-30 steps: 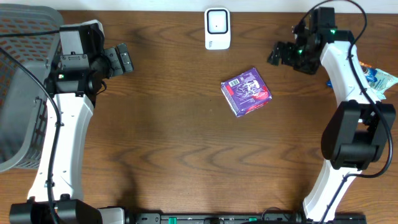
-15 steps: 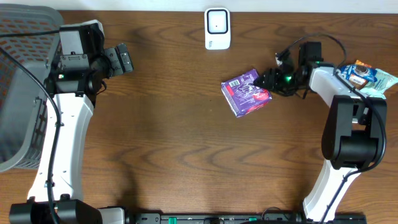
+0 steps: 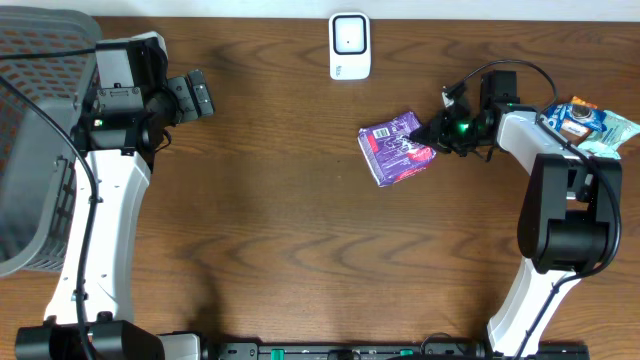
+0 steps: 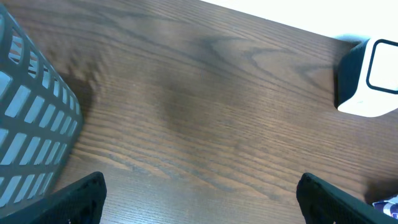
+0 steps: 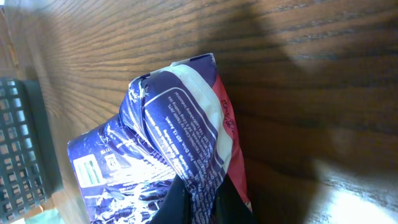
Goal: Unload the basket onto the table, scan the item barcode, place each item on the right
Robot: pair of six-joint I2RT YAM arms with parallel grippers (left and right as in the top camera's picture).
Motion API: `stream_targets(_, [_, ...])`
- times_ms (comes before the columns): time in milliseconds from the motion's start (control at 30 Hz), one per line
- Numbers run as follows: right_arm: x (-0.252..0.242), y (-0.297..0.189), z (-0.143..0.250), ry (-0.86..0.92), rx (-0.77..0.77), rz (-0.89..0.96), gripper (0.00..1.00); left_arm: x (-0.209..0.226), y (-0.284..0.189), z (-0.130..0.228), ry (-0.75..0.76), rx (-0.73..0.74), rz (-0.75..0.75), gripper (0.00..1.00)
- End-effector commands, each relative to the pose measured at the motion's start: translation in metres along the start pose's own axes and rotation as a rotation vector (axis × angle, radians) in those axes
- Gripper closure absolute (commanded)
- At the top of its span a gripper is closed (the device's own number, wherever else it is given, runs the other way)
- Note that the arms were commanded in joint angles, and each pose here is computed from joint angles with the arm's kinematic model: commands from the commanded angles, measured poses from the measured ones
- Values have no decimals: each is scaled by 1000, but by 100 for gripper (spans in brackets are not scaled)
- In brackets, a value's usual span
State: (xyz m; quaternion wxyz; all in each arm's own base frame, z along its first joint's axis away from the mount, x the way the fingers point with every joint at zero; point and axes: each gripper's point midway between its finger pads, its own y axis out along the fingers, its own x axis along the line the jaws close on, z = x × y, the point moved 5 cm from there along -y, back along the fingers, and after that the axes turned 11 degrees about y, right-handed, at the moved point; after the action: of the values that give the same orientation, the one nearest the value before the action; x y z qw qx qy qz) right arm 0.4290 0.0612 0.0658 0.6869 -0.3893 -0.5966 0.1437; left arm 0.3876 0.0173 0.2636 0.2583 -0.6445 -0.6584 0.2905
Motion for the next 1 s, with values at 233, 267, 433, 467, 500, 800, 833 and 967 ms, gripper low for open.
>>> stream_targets(233, [49,-98,-28,-90,-448,457,99,2,3,3,1,13,-11,2])
stream_targets(267, [52,-110,-26,-90,-523,551,99,2,3,2,1,12,-11,2])
stream_targets(433, [64,-146,-10,-111,-817,985,99,2,3,3,1,13,-11,2])
stream_targets(467, [65,-148,-5,-108,-864,1052,99,2,3,2,1,12,-11,2])
stream_targets(500, [66,-147,-1,-104,-907,1106,99,2,3,2,1,12,-11,2])
stream_targets(800, [60,-54,17,-204,-829,1167,99,2,3,2,1,12,-11,2])
stream_targets(833, [62,-44,22,-227,-813,1166,97,2,3,2,1,12,-11,2])
stream_targets(967, [79,-3,45,-309,-738,1081,71,2,3,3,1,13,-11,2])
